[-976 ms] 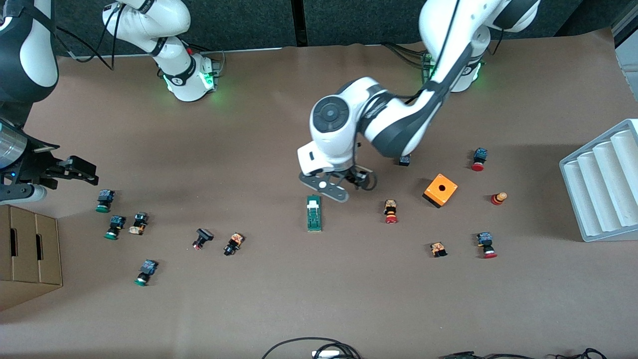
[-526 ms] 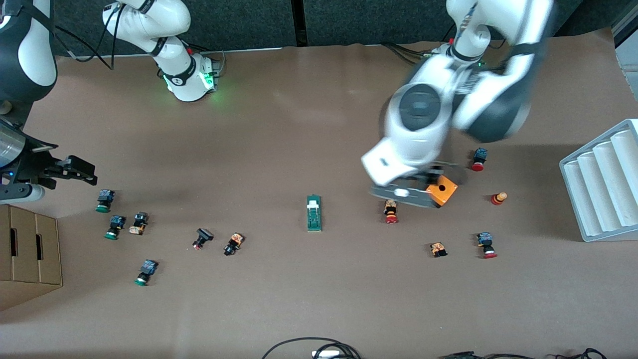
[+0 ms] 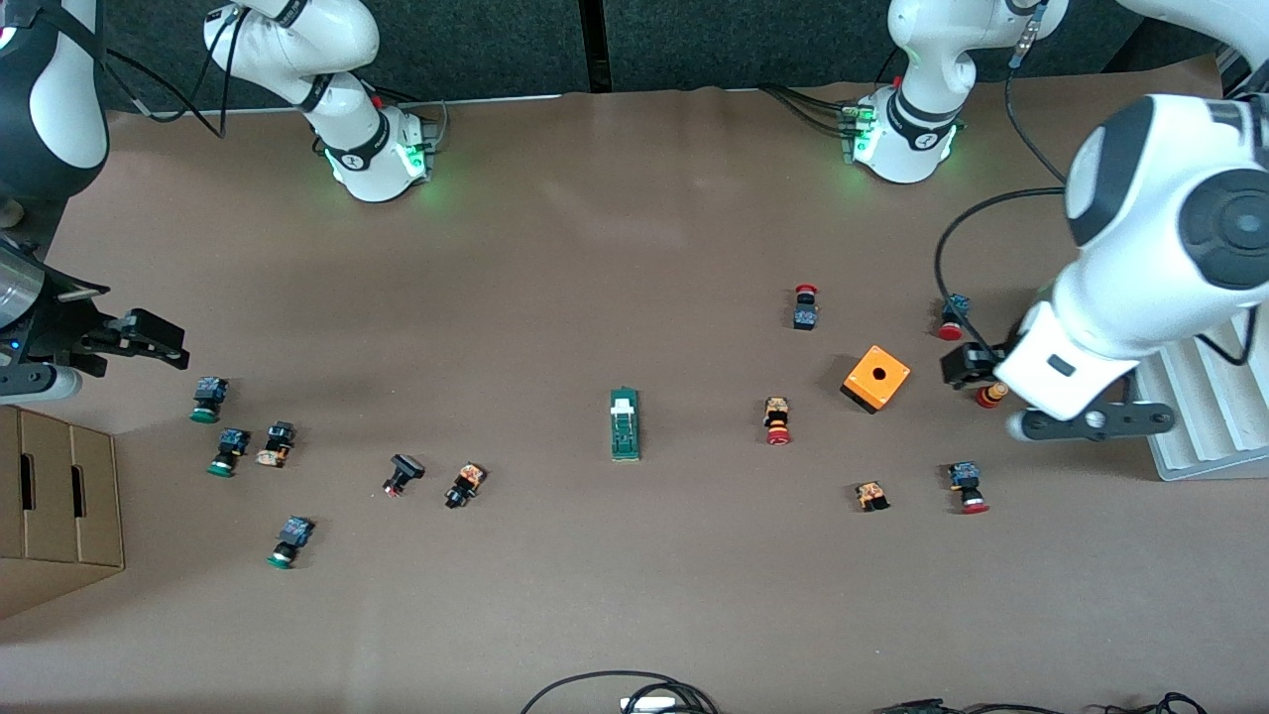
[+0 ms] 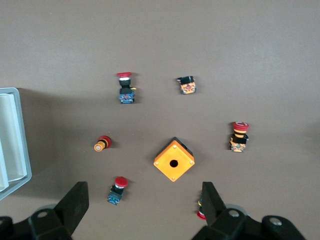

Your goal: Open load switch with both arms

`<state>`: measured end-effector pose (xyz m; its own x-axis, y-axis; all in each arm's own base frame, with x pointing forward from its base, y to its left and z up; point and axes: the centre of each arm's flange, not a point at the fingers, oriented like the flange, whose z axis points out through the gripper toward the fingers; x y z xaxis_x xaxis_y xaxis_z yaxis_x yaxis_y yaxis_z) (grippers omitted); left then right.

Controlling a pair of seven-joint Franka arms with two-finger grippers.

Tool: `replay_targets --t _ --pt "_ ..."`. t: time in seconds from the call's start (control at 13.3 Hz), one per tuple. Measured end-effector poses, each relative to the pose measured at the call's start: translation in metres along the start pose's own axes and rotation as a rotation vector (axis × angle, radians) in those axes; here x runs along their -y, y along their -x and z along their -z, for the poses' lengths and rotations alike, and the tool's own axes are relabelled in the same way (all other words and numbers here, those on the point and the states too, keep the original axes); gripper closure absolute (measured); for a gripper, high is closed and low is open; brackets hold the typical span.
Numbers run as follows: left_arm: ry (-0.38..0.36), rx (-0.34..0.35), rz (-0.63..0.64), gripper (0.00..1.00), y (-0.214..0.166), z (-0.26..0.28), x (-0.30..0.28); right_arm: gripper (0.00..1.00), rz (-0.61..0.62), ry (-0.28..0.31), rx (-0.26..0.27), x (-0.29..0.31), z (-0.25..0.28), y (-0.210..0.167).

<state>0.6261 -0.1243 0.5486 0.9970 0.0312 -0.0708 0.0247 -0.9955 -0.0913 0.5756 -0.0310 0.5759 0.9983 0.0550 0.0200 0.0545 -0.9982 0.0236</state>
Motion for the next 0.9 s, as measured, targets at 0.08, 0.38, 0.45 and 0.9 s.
replay_targets --t 0.08,0.38,0.45,0.9 --pt "0.006 -0.003 -0.008 0.0 0.0 0.003 0.009 0.0 0.002 0.0 0.001 0.001 0.0 0.0" --pt "0.049 -0.091 -0.034 0.0 0.02 0.012 0.077 0.0 0.005 0.0 0.005 0.003 -0.003 -0.002" --pt "0.04 -0.082 -0.026 0.0 0.035 0.011 0.088 0.0 0.005 0.0 0.009 0.003 -0.005 -0.002" --pt "0.007 -0.055 -0.044 0.0 0.063 0.02 0.083 0.0 0.006 0.001 0.004 0.004 -0.008 -0.005"
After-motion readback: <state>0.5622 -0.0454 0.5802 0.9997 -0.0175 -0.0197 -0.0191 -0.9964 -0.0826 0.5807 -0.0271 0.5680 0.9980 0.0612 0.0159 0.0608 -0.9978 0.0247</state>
